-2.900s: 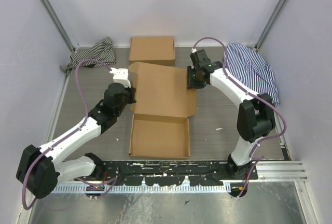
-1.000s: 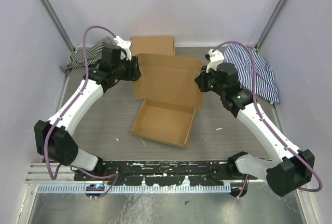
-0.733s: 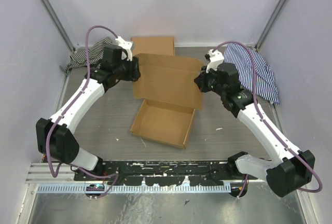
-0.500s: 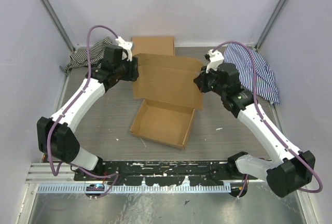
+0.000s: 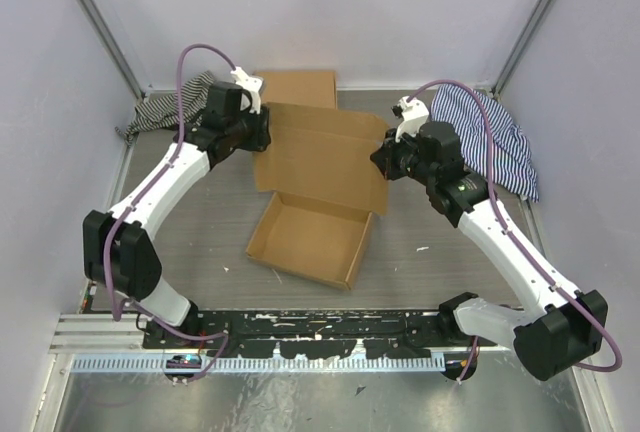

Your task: Fold the paper box

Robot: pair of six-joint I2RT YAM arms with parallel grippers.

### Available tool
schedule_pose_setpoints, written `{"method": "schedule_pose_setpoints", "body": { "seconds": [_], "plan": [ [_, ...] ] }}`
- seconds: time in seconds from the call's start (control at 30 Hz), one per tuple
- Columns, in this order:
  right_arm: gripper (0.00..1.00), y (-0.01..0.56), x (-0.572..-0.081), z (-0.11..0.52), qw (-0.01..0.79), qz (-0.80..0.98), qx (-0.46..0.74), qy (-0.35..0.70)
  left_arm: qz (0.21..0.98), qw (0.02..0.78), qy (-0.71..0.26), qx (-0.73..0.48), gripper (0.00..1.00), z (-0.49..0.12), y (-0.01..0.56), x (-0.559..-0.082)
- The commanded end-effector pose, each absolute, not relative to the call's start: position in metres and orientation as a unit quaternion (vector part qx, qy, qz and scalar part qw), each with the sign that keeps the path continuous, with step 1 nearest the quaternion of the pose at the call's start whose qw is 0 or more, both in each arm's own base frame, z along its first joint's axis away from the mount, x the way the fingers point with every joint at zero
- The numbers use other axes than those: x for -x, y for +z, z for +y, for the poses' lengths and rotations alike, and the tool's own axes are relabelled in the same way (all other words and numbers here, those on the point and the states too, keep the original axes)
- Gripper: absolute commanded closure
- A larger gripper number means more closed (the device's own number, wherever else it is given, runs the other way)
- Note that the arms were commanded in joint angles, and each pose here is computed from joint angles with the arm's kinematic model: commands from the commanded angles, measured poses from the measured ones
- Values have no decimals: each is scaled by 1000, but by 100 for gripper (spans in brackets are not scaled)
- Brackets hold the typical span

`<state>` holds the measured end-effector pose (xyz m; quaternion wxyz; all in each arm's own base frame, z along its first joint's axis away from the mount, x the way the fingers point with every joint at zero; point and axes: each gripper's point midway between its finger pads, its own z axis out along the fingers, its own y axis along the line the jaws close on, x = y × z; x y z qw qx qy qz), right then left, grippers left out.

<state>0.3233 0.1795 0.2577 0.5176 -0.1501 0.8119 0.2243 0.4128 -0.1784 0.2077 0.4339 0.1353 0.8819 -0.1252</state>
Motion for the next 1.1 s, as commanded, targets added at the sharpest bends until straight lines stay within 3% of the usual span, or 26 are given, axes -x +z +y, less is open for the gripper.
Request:
{"method": "schedule_pose_setpoints", "body": {
  "seconds": [0.0,0.1,0.27,0.43,0.57,0.83,1.07],
  "plan": [
    [96,282,-326,187,540,790,167,236,862,463,-145,-149,54,-185,233,-427],
    [96,280,-327,187,537,793,166,234,860,461,-156,-151,67,-186,235,-425],
    [92,276,-333,187,520,808,161,227,858,452,-184,-161,99,-193,240,-412],
    [71,272,-338,187,460,849,156,208,856,454,-194,-153,100,-190,247,-398],
    [64,266,-337,186,410,878,160,191,847,475,-192,-141,100,-183,258,-389],
    [64,256,-341,187,364,900,159,180,825,519,-183,-128,100,-169,280,-367],
    [77,235,-341,195,319,916,149,191,812,542,-182,-116,100,-162,292,-353]
  ]
}}
